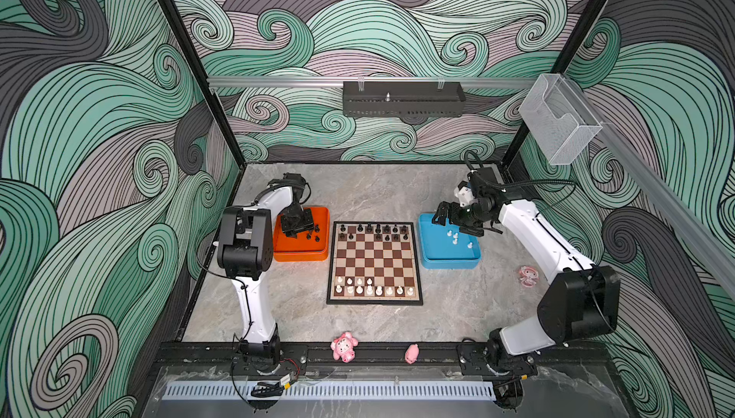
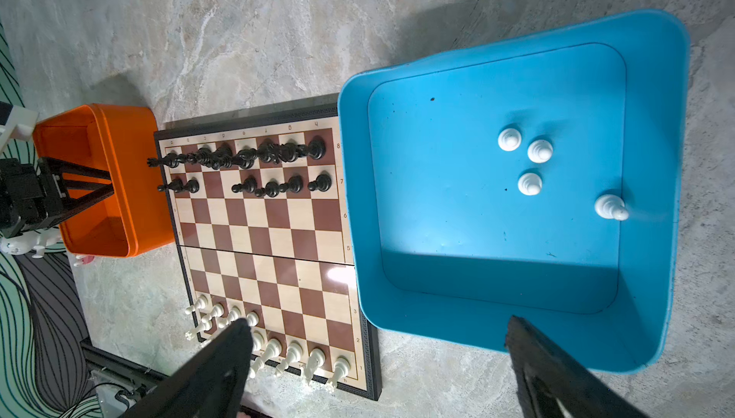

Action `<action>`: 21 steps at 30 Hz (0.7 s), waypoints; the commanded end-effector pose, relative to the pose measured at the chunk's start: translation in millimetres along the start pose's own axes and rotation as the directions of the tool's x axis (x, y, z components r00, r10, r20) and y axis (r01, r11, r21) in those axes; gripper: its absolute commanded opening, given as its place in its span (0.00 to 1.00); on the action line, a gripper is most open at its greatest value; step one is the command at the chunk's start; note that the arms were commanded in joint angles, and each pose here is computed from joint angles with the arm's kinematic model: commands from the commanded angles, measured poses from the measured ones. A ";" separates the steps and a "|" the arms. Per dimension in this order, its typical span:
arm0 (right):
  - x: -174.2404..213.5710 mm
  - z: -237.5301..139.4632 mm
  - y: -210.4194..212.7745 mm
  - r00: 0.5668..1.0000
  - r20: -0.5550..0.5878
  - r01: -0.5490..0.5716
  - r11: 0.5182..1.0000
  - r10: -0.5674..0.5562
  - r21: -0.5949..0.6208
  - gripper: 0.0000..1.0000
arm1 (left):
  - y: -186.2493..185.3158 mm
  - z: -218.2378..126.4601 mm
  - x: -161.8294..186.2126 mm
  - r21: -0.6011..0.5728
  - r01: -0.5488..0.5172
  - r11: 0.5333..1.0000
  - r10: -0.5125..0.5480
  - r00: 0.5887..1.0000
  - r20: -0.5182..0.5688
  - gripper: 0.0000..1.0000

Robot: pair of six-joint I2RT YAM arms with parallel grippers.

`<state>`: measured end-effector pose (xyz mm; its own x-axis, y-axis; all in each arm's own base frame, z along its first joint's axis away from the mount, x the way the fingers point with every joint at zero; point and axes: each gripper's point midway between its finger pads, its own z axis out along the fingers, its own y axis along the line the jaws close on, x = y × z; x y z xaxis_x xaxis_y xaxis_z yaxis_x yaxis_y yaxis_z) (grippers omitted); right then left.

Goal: Set up the chess pieces on the board
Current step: 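Close the left gripper on a black pawn in the orange bin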

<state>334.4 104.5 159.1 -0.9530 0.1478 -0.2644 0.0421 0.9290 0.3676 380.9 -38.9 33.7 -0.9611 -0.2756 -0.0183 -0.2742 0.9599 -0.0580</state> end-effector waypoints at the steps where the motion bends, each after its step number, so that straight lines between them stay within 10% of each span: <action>1: 1.5 4.1 -2.9 1.000 -0.011 0.000 1.000 -0.001 -0.006 1.00 | -2.8 1.7 -1.6 -0.022 -0.013 1.000 0.013 1.000 0.003 0.52; 21: 1.7 8.8 -7.0 1.000 -0.024 -0.007 1.000 0.007 -0.015 1.00 | -10.3 -0.5 -3.2 -0.076 -0.055 0.996 0.056 0.998 0.013 0.32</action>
<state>336.1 101.4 152.1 -0.9560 0.1532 -0.2503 0.0500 0.9255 0.3755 385.2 -48.4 33.3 -0.9723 -0.2303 -0.0387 -0.2301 0.9731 -0.0102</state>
